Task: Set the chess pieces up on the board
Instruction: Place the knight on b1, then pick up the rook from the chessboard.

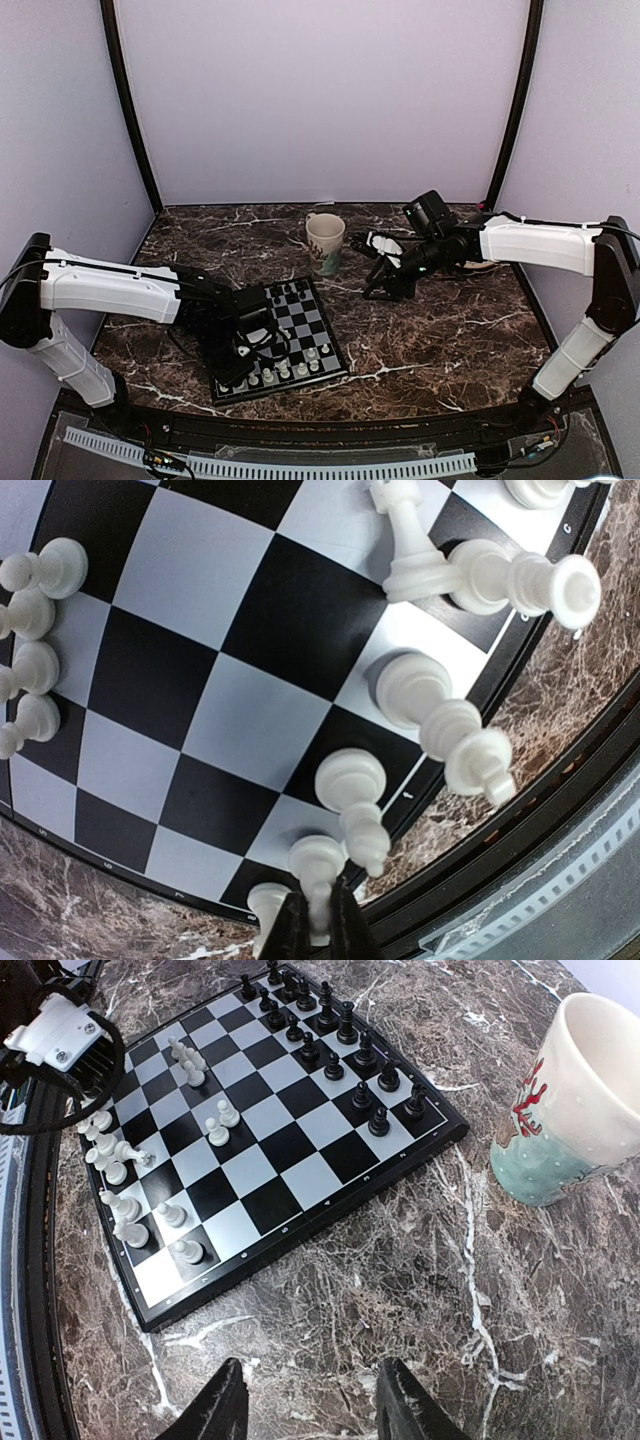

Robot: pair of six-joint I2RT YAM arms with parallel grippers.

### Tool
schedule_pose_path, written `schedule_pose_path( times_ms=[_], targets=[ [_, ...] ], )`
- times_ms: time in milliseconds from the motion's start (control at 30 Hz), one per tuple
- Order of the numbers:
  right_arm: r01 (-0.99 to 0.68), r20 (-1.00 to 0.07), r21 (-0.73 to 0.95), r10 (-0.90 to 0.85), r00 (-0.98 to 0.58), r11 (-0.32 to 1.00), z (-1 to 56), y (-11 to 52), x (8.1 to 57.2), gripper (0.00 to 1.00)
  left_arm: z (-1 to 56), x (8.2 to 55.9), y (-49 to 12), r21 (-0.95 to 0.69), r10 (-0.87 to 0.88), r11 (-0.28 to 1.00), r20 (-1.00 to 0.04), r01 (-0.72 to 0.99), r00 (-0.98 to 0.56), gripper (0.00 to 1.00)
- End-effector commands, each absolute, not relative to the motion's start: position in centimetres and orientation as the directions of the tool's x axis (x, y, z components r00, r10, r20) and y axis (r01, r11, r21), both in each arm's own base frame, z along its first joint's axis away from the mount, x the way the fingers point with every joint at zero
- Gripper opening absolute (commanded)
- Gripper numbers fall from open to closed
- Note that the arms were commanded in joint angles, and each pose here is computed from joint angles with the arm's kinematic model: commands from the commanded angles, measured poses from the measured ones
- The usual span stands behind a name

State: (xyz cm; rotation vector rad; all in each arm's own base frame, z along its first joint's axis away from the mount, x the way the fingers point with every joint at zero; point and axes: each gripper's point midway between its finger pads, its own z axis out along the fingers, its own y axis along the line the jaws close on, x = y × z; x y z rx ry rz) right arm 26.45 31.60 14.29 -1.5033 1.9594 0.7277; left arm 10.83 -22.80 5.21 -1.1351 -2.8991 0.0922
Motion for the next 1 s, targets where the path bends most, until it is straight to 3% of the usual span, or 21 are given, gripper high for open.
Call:
schedule_pose_path(
  times_ms=[0,367,667,967],
  targets=[
    [-0.973,-0.723,0.072,-0.661,-0.201,0.217,14.4,31.6,26.6,0.44,4.9,10.4,-21.7,-0.040,0.679,0.735,0.044,0.677,-0.733,0.10],
    [-0.974,-0.725,0.071,-0.659,-0.200,0.217,14.6,31.6,26.6,0.44,6.2,10.8,-22.3,-0.042,0.698,0.716,0.014,0.697,-0.716,0.21],
    [-0.974,-0.724,0.074,-0.660,-0.200,0.213,14.5,31.6,26.6,0.45,12.8,15.1,-26.7,-0.025,0.670,0.717,-0.249,0.696,-0.699,0.27],
    [-0.974,-0.728,0.056,-0.658,-0.190,0.220,14.9,31.4,26.6,0.45,10.7,17.7,-29.2,0.074,0.695,0.717,-0.164,0.694,-0.700,0.28]
  ],
)
